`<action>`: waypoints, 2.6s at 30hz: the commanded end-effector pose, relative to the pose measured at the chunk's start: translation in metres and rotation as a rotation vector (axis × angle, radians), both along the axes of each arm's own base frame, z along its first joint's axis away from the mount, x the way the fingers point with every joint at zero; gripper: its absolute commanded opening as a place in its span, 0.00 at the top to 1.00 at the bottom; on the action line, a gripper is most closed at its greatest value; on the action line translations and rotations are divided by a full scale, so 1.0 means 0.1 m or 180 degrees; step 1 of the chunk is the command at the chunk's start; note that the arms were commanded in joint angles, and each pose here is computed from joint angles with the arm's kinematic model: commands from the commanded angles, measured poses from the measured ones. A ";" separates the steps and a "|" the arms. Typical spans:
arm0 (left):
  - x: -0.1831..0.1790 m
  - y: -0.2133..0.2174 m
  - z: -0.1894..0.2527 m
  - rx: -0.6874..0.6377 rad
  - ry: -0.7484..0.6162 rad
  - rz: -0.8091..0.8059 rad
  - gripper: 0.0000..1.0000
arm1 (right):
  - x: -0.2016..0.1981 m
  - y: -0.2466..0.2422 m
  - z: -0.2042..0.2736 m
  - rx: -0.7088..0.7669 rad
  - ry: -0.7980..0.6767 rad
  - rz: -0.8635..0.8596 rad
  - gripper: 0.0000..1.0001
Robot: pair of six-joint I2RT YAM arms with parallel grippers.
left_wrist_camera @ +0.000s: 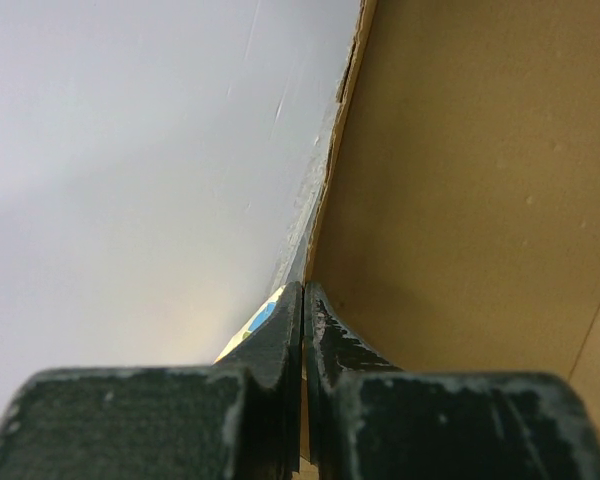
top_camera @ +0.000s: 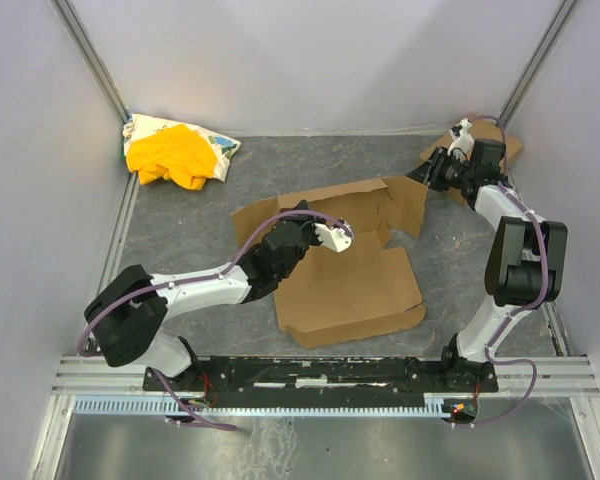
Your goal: Fold the paper box
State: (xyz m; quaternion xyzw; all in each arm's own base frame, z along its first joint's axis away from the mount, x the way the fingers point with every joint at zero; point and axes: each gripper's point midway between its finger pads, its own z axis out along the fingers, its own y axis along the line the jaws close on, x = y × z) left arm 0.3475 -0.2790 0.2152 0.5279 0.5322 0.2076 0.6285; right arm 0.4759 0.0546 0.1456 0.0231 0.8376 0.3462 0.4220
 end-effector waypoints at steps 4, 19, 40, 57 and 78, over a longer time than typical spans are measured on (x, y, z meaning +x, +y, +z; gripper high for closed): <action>0.08 -0.08 0.26 -0.0102 -0.0187 -0.0010 0.97 | -0.18 0.15 0.19 0.0008 -0.0227 0.0381 0.60; 0.21 -0.15 0.16 -0.0003 -0.0052 0.0150 0.97 | -0.51 0.14 -0.10 -0.0039 -0.0013 0.0231 0.60; 0.14 -0.16 0.20 -0.0108 -0.0001 0.0078 0.97 | -0.79 0.67 0.11 0.0304 -0.0392 0.0998 0.56; 0.03 -0.18 0.10 -0.0108 0.0067 0.0019 0.97 | -1.08 0.82 -0.02 -0.0138 -0.0532 0.0828 0.56; -0.17 -0.18 0.03 -0.0107 0.0058 -0.0070 0.97 | -1.15 0.80 0.00 -0.0223 -0.0587 0.0715 0.53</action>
